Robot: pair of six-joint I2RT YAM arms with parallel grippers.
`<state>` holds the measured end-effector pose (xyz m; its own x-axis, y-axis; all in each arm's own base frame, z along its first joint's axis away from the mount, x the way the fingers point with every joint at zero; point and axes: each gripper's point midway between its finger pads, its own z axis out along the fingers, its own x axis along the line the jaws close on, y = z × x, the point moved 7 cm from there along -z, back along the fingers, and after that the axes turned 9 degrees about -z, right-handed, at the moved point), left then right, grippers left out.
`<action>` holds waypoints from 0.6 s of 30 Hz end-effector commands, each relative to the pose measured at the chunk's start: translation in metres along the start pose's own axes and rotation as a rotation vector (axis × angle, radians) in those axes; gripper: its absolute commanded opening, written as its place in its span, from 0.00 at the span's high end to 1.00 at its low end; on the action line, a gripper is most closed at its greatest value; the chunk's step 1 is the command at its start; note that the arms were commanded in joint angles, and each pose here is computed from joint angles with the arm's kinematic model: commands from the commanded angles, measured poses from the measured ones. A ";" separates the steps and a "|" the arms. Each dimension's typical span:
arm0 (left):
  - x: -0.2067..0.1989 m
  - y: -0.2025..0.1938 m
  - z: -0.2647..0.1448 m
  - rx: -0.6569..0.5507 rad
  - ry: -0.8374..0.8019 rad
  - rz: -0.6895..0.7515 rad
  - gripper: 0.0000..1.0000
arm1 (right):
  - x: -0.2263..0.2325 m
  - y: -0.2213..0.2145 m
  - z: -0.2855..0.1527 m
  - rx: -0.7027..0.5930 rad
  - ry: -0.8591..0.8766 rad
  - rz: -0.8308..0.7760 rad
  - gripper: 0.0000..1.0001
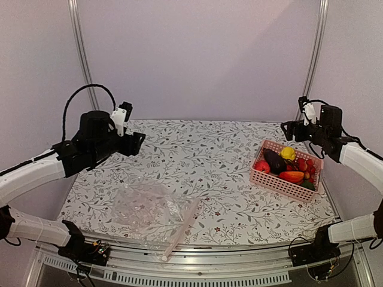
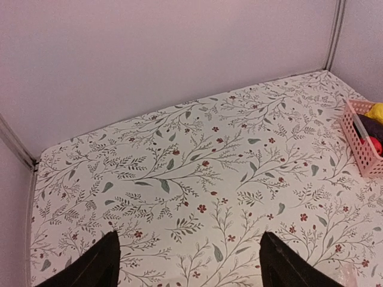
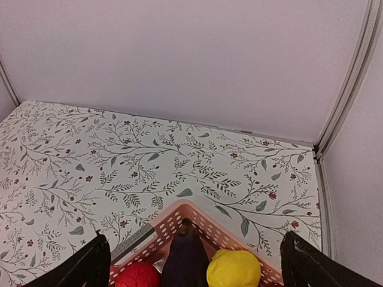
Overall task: Place the food in the zip-top bag and seal the zipper
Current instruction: Pick up the zipper food storage bag at the center of the board.
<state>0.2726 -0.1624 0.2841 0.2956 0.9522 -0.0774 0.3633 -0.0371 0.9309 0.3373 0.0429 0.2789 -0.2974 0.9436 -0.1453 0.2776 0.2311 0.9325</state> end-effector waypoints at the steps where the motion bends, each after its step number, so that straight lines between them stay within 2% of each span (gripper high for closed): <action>1: -0.050 -0.004 -0.002 0.044 -0.056 0.089 0.22 | -0.001 -0.002 -0.006 -0.044 -0.003 -0.004 0.02; 5: -0.107 -0.020 -0.006 0.141 -0.071 0.176 0.23 | 0.001 -0.011 -0.005 -0.034 0.015 -0.051 0.01; 11: -0.184 -0.053 -0.016 0.277 -0.010 0.281 0.20 | 0.001 -0.014 -0.010 -0.045 0.028 -0.117 0.01; 15: -0.219 -0.084 -0.023 0.361 0.025 0.362 0.20 | 0.001 -0.011 -0.014 -0.060 0.045 -0.131 0.01; 18: -0.230 -0.110 -0.022 0.419 0.066 0.419 0.22 | 0.001 -0.010 -0.017 -0.071 0.061 -0.137 0.01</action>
<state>0.1596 -0.3792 0.2351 0.5007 0.8484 0.1720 0.4912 -0.4420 0.7505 0.3243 0.0374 0.2727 -0.3518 0.9057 -0.2365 0.2042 0.3208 0.9249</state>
